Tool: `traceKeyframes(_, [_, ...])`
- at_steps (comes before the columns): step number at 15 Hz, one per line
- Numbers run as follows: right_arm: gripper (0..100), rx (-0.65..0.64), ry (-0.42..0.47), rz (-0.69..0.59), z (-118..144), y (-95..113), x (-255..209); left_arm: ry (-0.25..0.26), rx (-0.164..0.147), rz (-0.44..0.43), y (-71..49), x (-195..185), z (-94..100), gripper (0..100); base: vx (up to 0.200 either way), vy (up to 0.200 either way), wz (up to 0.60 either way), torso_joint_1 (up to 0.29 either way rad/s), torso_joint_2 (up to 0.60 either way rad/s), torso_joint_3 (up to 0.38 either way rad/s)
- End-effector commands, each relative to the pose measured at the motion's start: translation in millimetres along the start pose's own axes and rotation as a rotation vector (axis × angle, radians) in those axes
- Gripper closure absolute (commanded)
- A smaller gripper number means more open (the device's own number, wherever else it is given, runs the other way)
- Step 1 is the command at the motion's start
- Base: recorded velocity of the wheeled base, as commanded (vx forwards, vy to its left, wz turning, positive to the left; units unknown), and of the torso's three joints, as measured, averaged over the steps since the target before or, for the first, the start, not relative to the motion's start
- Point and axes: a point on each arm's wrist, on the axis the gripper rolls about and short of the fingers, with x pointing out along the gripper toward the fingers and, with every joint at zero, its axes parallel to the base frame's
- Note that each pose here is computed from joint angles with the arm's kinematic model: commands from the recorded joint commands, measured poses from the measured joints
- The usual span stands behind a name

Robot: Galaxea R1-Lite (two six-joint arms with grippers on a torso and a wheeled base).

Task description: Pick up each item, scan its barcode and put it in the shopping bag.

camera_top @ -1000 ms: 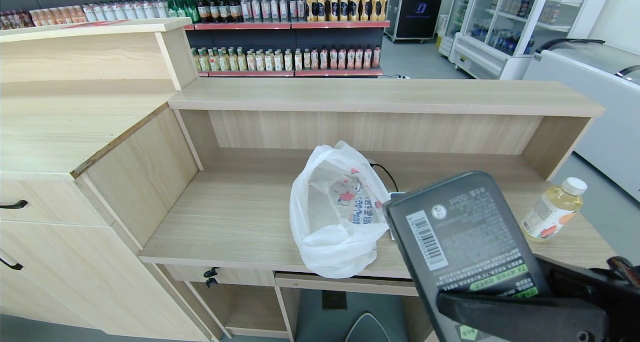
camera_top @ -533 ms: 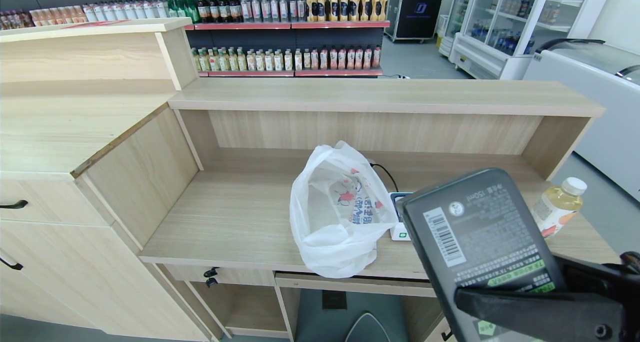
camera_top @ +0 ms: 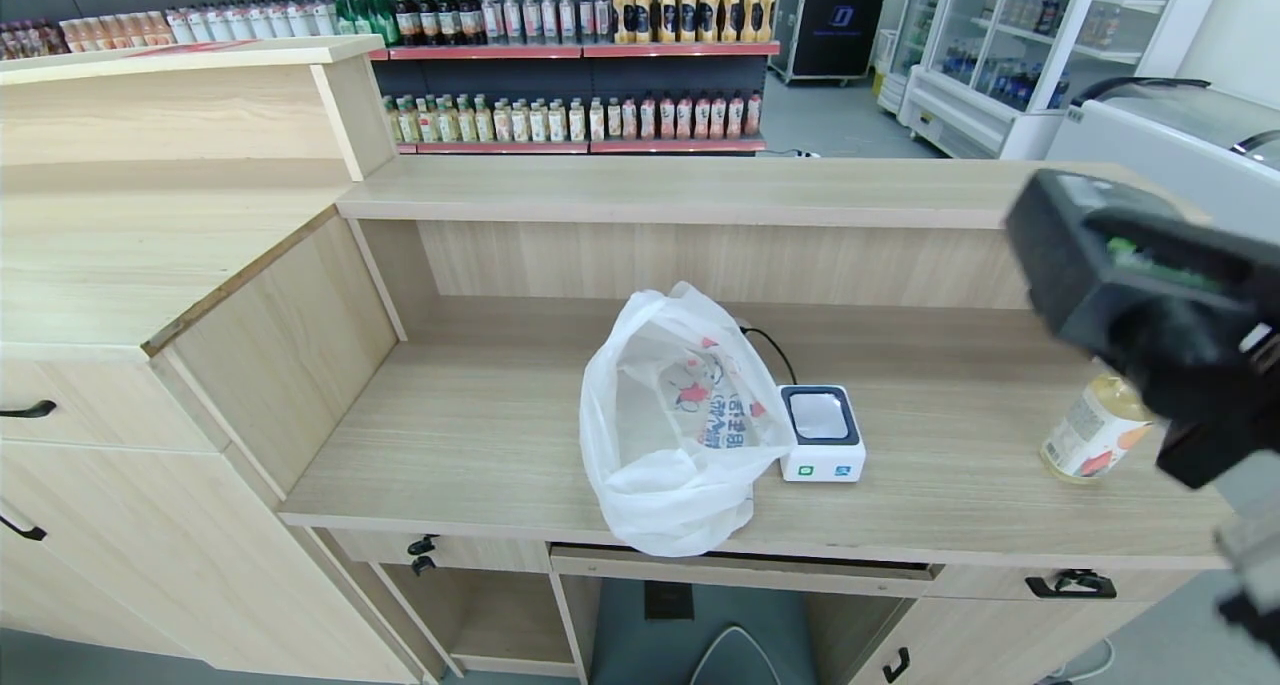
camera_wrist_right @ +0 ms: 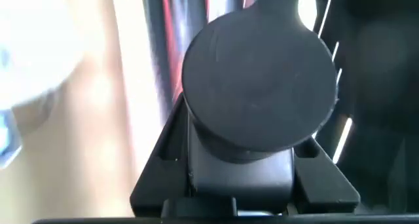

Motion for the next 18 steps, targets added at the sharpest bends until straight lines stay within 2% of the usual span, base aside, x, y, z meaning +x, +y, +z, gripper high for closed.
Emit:
traceKeyframes(1, [100,0.389,0.747,-0.250,-48,-11,-22,0.000,0.002,0.001,0.0,0,0.0,100,0.000,0.000,0.00,0.000,0.00,0.000])
traceKeyframes(2, [100,0.471,0.976,-0.350,-67,-5,-19,0.000,0.000,0.001,0.0,0,0.0,100,0.000,0.000,0.00,0.000,0.00,0.000])
traceKeyframes(3, [100,0.562,1.164,-0.481,-92,5,-22,0.000,0.000,0.001,0.0,0,0.0,100,0.000,0.000,0.00,0.000,0.00,0.000])
traceKeyframes(4, [100,0.615,1.224,-0.494,-103,16,-30,0.000,0.000,0.001,0.0,0,0.0,100,0.000,0.000,0.00,0.000,0.00,0.000])
traceKeyframes(5, [100,0.651,1.265,-0.428,-104,32,-37,0.000,0.000,0.001,0.0,0,0.0,100,0.000,0.000,0.00,0.000,0.00,0.000])
traceKeyframes(7, [100,0.786,1.338,-0.401,-110,42,-36,0.000,0.000,0.001,0.0,0,0.0,100,0.000,0.000,0.00,0.000,0.00,0.000])
traceKeyframes(9, [100,0.881,1.361,-0.376,-112,48,-35,0.000,0.002,0.001,0.0,0,0.0,100,0.000,0.000,0.00,0.000,0.00,0.000])
traceKeyframes(12, [100,1.048,1.363,-0.193,-130,69,-44,0.000,0.000,0.001,0.0,0,0.0,100,0.000,0.000,0.00,0.000,0.00,0.000])
traceKeyframes(13, [100,1.064,1.356,-0.177,-130,71,-44,0.000,0.000,0.001,0.0,0,0.0,100,0.000,0.000,0.00,0.000,0.00,0.000])
traceKeyframes(18, [100,1.070,1.241,-0.254,-132,61,-37,0.000,0.000,0.001,0.0,0,0.0,100,0.000,0.000,0.00,0.000,0.00,0.000])
